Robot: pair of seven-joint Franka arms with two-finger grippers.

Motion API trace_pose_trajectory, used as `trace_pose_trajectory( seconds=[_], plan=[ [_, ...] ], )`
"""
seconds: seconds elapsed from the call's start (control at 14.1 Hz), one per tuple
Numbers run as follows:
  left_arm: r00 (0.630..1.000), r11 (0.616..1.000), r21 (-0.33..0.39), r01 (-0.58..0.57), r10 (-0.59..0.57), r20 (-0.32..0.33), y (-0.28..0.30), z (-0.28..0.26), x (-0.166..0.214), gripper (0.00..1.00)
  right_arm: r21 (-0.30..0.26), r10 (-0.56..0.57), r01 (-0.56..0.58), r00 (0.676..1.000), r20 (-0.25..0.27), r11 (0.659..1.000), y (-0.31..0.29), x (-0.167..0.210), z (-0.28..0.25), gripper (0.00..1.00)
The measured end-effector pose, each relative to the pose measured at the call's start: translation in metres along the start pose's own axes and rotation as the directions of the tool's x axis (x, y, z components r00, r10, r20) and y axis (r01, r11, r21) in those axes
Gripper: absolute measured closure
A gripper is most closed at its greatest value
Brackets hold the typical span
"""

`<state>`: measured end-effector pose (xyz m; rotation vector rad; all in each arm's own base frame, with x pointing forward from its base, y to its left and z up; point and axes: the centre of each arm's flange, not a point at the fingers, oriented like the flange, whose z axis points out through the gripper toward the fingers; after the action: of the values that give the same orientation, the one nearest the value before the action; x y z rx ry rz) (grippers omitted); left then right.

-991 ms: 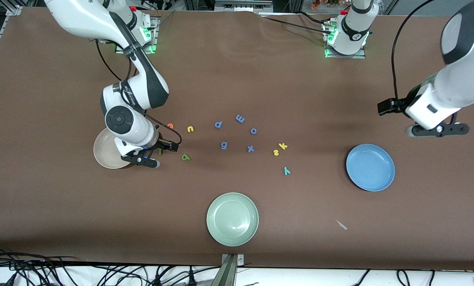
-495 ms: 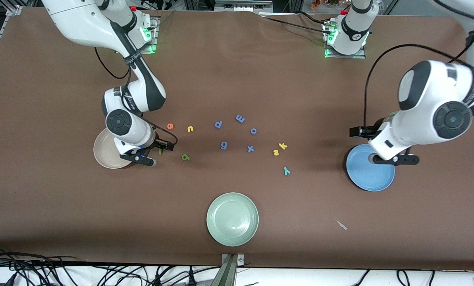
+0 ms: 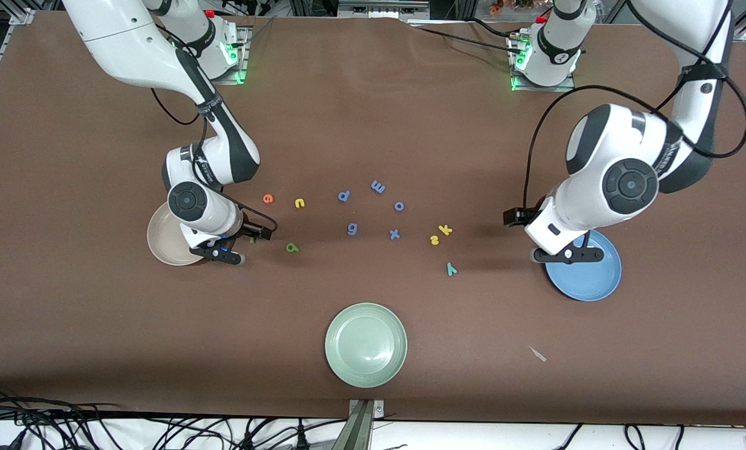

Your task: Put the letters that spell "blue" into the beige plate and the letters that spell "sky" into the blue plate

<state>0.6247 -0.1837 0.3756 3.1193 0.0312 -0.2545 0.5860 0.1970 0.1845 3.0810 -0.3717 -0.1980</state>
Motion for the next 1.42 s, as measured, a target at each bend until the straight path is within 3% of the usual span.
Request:
trace_pose_trajectory(
  seconds=[0.28, 0.5, 0.78, 1.2, 1.34, 1.42],
  plan=[
    [0.994, 0.998, -0.026, -0.049, 0.046, -0.1, 0.039, 0.051, -0.005, 0.0, -0.002, -0.007, 0.007, 1.0, 0.003, 1.0, 0.0, 0.0, 0.003, 0.18],
    [0.987, 0.997, -0.043, -0.063, 0.056, -0.15, 0.048, 0.086, -0.01, 0.0, -0.002, -0.008, 0.008, 1.0, 0.004, 1.0, 0.0, 0.0, 0.004, 0.5],
    [0.979, 0.994, -0.051, -0.099, 0.088, -0.184, 0.064, 0.133, -0.026, 0.0, -0.002, -0.009, 0.009, 1.0, 0.005, 1.0, 0.0, -0.001, 0.005, 0.72],
    [0.972, 0.985, -0.047, -0.168, 0.158, -0.175, 0.102, 0.194, -0.047, 0.0, 0.001, -0.012, 0.012, 1.0, 0.001, 1.0, -0.002, -0.001, 0.007, 0.76],
    [0.971, 0.982, -0.042, -0.182, 0.173, -0.167, 0.108, 0.202, -0.051, 0.0, 0.003, -0.014, 0.014, 1.0, -0.002, 1.0, -0.002, -0.001, 0.007, 0.9],
    [0.968, 0.98, -0.034, -0.198, 0.19, -0.164, 0.111, 0.205, -0.053, 0.0, 0.004, -0.017, 0.017, 1.0, -0.003, 1.0, -0.003, 0.0, 0.006, 0.9]
  ],
)
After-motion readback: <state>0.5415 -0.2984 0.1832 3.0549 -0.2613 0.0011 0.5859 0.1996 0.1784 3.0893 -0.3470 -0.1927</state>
